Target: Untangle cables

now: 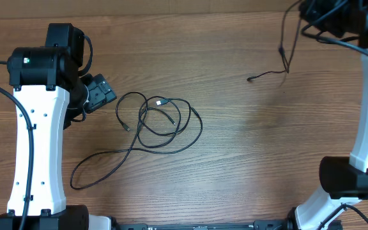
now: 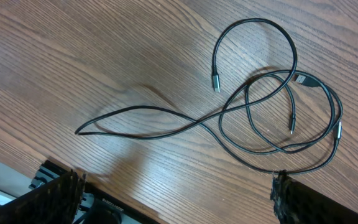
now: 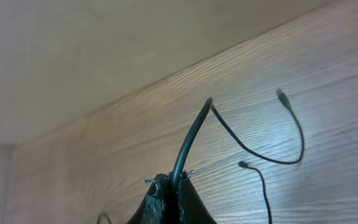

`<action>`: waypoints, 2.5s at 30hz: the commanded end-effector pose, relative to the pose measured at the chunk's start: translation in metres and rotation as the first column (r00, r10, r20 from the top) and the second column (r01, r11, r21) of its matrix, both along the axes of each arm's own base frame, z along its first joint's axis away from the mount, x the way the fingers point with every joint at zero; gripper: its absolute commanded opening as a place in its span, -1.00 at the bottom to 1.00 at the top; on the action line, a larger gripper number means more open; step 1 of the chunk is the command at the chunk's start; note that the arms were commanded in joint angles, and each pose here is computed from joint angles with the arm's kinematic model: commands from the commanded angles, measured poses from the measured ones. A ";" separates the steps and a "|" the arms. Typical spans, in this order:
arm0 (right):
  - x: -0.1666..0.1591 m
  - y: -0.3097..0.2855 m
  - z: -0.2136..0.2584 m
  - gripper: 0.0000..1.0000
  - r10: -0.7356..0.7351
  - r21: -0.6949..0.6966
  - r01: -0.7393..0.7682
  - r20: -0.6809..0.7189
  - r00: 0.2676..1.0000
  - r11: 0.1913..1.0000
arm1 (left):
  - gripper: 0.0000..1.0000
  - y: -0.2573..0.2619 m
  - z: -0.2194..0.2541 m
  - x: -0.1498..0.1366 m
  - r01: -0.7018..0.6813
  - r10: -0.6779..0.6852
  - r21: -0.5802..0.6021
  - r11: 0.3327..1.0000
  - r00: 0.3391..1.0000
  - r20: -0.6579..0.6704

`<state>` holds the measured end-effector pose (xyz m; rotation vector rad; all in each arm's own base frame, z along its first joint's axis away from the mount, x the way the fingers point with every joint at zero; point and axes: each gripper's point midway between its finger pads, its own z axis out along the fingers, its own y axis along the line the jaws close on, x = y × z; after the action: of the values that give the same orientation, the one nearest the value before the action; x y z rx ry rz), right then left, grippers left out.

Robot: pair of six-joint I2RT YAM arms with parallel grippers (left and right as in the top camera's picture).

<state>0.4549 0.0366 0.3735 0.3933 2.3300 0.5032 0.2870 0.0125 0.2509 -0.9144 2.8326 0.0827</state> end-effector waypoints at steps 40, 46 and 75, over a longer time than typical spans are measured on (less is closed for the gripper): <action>0.052 0.031 -0.023 -0.93 0.134 -0.163 -0.119 0.079 0.988 0.979 | 0.99 0.000 -0.003 0.000 0.005 -0.005 -0.001 1.000 1.000 -0.010; 0.030 0.076 0.017 -0.93 0.330 -0.011 -0.334 0.194 0.924 0.942 | 0.99 0.000 -0.003 0.000 0.006 -0.006 -0.001 1.000 1.000 -0.010; 0.058 -0.062 -0.031 -0.93 -0.074 -0.209 0.087 0.067 0.995 0.974 | 0.99 0.000 -0.003 0.000 0.006 -0.006 -0.001 1.000 1.000 -0.010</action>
<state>0.5044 0.0008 0.3612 0.2852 2.2503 0.3326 0.2869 0.0124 0.2509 -0.9145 2.8331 0.0824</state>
